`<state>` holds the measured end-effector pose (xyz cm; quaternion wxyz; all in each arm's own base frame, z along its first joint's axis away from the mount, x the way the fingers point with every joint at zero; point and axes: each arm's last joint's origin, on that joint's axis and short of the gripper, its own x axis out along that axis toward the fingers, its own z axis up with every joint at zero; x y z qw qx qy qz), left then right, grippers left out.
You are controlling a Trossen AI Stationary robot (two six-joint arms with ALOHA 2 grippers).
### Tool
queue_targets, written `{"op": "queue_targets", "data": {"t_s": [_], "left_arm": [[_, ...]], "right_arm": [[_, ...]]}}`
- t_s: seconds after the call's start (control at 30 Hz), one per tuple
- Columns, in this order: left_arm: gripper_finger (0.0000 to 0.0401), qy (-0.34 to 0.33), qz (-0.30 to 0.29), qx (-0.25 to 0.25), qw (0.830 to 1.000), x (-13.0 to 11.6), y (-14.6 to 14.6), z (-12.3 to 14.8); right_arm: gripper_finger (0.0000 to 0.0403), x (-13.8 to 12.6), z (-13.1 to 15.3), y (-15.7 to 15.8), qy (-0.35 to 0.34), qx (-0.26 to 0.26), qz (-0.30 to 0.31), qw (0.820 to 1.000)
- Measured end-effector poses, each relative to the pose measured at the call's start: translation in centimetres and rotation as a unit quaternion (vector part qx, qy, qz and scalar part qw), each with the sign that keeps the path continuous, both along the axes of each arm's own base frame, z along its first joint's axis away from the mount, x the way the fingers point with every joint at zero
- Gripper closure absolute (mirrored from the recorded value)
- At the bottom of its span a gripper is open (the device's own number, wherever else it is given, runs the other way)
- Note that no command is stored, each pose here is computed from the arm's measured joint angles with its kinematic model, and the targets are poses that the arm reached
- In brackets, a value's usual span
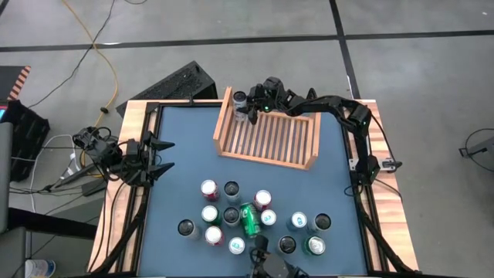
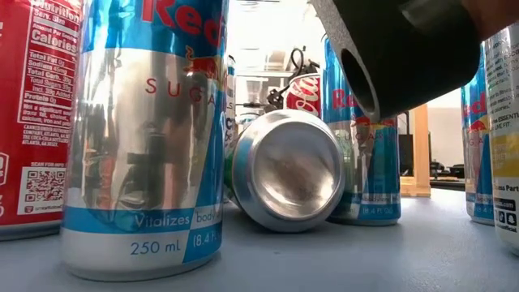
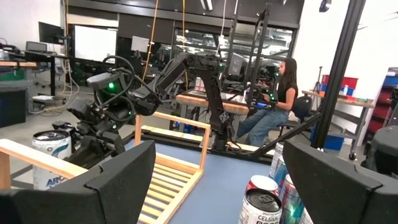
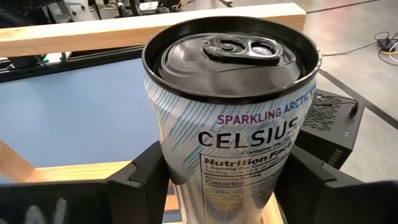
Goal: Place canned beverage on shelf
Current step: Put the white blue soda can on the shelf
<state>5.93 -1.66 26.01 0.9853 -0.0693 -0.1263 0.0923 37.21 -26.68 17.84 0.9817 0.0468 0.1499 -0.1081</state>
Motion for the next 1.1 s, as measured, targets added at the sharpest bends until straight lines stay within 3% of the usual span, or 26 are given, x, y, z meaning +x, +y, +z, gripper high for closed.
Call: {"op": "queue_targets", "data": {"t_s": [0.63,0.87,1.1], "left_arm": [[0.0060,0.002,0.004,0.009,1.000,0.0,0.0,0.0],[0.0060,0.002,0.003,0.005,1.000,0.0,0.0,0.0],[0.0060,0.003,0.001,0.006,1.000,0.0,0.0,0.0]], "right_arm": [[0.0173,0.5,0.5,-0.7,0.026,0.002,-0.007,1.000],[0.0170,1.3,-0.5,-1.9,0.024,0.055,0.015,0.998],[0.0159,1.3,-0.5,-2.0,0.025,0.053,0.016,0.998]]}}
